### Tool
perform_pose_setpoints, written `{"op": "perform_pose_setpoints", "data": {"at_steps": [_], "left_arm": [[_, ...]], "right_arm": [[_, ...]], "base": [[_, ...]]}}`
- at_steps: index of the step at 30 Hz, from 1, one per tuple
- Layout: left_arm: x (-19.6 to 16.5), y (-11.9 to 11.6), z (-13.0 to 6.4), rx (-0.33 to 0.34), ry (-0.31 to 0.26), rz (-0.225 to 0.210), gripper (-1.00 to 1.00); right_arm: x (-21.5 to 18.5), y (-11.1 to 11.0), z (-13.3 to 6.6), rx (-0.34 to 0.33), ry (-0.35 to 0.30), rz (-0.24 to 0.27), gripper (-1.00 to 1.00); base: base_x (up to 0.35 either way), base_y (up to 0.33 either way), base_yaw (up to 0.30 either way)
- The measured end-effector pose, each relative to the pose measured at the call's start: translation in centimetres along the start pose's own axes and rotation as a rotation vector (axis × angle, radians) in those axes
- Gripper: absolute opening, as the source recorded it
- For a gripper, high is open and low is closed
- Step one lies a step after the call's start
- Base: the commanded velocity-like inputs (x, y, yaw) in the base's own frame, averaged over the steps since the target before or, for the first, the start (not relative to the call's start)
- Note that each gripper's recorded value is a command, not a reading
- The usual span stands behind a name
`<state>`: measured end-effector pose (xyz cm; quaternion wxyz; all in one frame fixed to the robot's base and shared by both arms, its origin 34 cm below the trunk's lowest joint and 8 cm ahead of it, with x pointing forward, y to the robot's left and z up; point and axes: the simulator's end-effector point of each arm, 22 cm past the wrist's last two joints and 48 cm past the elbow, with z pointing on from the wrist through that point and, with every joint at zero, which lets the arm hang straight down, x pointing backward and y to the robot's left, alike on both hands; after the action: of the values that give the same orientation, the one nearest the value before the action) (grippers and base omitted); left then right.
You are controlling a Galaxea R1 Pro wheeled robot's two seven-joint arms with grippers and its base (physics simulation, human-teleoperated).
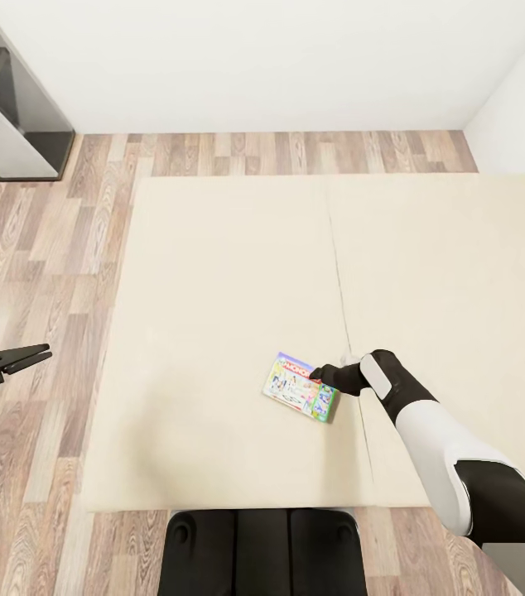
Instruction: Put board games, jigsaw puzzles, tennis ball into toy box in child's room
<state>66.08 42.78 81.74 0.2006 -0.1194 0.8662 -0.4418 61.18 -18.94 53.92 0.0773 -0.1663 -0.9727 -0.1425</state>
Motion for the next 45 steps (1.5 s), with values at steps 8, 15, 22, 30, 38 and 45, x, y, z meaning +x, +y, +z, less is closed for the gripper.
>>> {"op": "perform_pose_setpoints", "data": {"at_steps": [8, 15, 22, 30, 38, 45], "left_arm": [[0.0, 0.02, -0.01, 0.0, 0.0, 0.001, 1.0], [-0.02, 0.02, -0.03, 0.0, -0.001, 0.002, 1.0], [-0.02, 0.04, -0.03, 0.0, -0.001, 0.001, 1.0], [-0.02, 0.03, -0.03, 0.0, -0.002, 0.0, 1.0], [0.0, 0.01, 0.01, 0.002, -0.002, 0.0, 1.0], [0.01, 0.01, 0.02, 0.002, -0.002, -0.001, 1.0]], "right_arm": [[0.03, 0.05, 0.03, -0.001, 0.0, 0.0, 1.0], [-0.11, 0.08, 0.04, -0.001, -0.006, 0.0, 1.0], [-0.44, 0.09, 0.03, -0.002, -0.021, -0.001, 1.0], [-0.51, 0.13, 0.04, -0.003, -0.025, -0.001, 1.0], [-0.5, 0.33, 0.07, -0.006, -0.025, 0.0, 1.0], [-0.48, 0.65, 0.11, -0.011, -0.025, -0.001, 1.0]], "base": [[0.0, 0.0, 0.0], [0.0, 0.0, 0.0], [0.0, 0.0, 0.0], [0.0, 0.0, 0.0], [0.0, 0.0, 0.0], [0.0, 0.0, 0.0]]}}
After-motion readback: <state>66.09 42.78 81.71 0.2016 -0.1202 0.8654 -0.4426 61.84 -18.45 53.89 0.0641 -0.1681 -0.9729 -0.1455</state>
